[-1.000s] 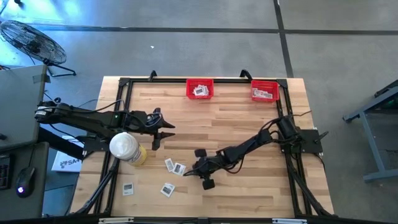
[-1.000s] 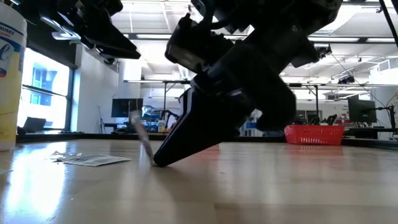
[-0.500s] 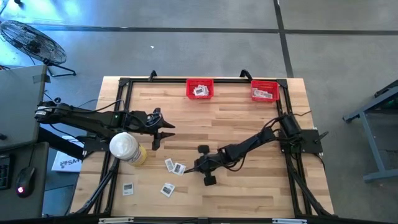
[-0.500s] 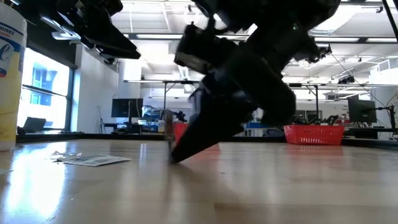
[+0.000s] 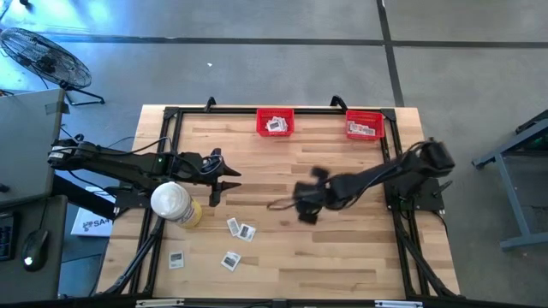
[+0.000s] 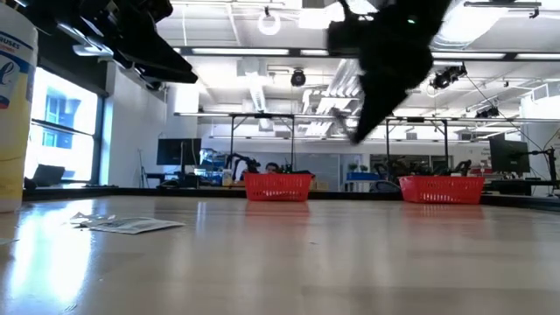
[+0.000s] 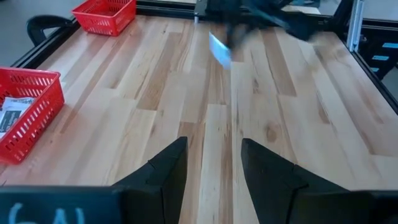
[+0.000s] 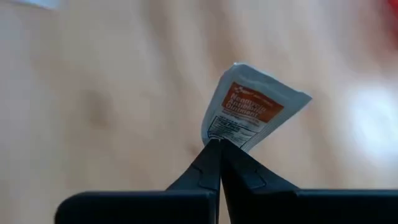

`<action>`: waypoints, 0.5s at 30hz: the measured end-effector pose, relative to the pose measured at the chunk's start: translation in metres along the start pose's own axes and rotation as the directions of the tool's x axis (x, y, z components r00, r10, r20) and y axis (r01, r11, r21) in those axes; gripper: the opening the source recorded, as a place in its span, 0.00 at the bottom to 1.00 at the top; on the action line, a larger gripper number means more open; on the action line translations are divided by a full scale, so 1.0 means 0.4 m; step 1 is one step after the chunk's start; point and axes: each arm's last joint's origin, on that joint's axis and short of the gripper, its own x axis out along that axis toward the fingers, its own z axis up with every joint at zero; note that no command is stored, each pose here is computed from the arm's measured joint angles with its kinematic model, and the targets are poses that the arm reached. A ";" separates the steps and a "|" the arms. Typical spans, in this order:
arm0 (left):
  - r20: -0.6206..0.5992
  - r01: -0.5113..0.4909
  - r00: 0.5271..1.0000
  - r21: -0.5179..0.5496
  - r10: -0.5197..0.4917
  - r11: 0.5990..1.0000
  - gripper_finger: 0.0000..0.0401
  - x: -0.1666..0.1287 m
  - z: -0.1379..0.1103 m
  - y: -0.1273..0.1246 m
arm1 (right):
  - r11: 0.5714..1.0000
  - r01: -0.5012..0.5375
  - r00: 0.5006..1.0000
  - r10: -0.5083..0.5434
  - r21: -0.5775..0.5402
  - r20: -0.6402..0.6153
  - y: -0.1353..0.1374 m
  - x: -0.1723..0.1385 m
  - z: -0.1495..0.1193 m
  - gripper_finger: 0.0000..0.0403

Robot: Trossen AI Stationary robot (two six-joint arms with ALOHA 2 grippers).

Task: Pick & Place First Aid Supplies
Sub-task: Put the ointment pack into the right red bin

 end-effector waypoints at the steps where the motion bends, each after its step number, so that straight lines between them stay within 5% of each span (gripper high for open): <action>1: 0.001 0.000 1.000 0.000 0.000 1.000 0.37 0.000 0.000 0.000 | 0.997 0.062 0.997 -0.061 0.034 -0.049 -0.032 -0.018 -0.012 0.00; 4: 0.000 -0.001 1.000 0.000 0.001 1.000 0.37 0.000 0.000 0.000 | 0.959 0.245 0.956 -0.216 0.140 -0.197 -0.138 -0.068 -0.041 0.00; 9: 0.001 -0.001 1.000 0.000 0.001 1.000 0.37 0.000 0.000 0.000 | 0.805 0.526 0.815 -0.385 0.274 -0.434 -0.323 -0.105 -0.071 0.00; 15: 0.001 -0.001 1.000 0.000 0.001 1.000 0.37 0.000 0.000 0.000 | 0.758 0.570 0.754 -0.329 0.318 -0.569 -0.519 -0.045 -0.069 0.00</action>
